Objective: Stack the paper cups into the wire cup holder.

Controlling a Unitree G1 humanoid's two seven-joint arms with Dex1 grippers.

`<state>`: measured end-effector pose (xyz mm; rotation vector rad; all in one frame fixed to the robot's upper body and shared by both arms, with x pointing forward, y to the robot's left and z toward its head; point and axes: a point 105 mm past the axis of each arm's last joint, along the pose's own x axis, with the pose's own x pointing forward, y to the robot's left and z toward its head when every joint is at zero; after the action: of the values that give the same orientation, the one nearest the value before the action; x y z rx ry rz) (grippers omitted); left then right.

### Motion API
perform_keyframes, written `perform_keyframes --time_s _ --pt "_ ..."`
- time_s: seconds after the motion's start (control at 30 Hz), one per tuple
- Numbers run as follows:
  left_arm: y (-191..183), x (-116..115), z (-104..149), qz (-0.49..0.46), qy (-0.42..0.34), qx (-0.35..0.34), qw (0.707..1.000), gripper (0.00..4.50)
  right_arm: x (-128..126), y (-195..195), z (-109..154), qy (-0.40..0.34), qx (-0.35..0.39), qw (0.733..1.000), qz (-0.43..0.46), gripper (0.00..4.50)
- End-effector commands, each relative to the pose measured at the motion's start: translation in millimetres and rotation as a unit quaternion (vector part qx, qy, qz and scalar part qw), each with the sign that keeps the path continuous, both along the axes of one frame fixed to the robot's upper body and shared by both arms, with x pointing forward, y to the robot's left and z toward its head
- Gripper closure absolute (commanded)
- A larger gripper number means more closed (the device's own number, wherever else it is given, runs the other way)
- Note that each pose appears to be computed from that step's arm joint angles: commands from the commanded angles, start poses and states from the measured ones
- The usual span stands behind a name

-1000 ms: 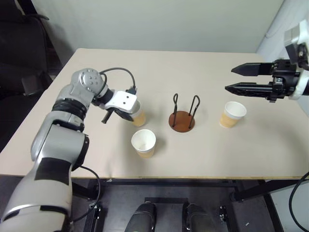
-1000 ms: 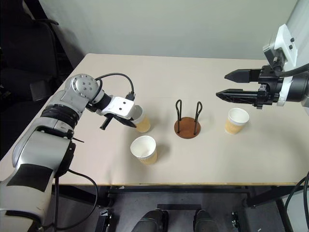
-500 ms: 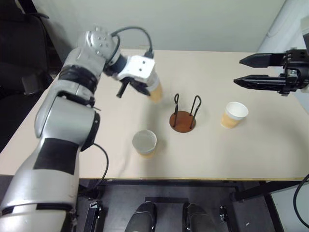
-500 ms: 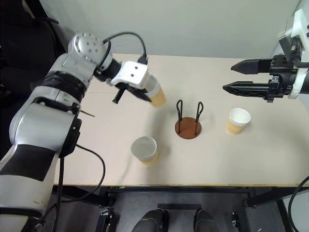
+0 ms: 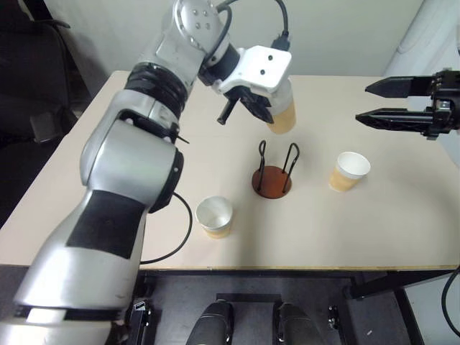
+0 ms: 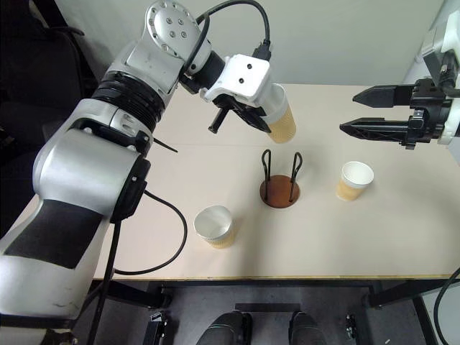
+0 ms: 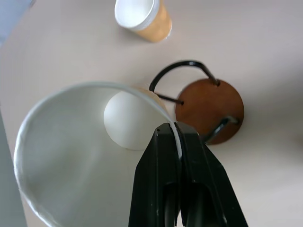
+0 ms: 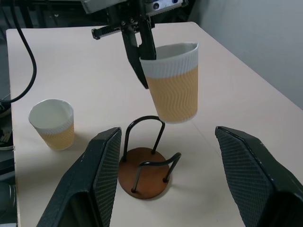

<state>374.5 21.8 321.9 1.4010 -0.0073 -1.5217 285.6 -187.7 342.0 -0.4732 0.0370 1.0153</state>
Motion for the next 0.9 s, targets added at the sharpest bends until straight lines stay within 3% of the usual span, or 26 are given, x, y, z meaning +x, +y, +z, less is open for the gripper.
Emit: perform_keyframes --time_s 0.03,0.3,0.63,0.9 --pt "0.6 -2.3 -8.3 -0.015 0.004 0.028 0.999 4.46 -8.0 -1.6 12.9 -0.029 -0.009 1.0 -0.005 1.32" --pt "-0.2 -2.1 -27.3 -0.03 0.018 0.043 0.998 4.46 -9.0 -0.5 12.1 -0.027 -0.009 1.0 -0.003 1.32" --pt "-10.2 -7.2 -20.4 -0.047 0.016 0.031 0.998 4.46 -9.3 -1.4 11.8 -0.026 -0.011 1.0 -0.005 1.32" --pt "-7.4 -5.5 -44.8 -0.061 0.012 0.085 0.994 4.46 -9.9 -2.8 9.4 -0.024 -0.012 1.0 -0.009 1.32"
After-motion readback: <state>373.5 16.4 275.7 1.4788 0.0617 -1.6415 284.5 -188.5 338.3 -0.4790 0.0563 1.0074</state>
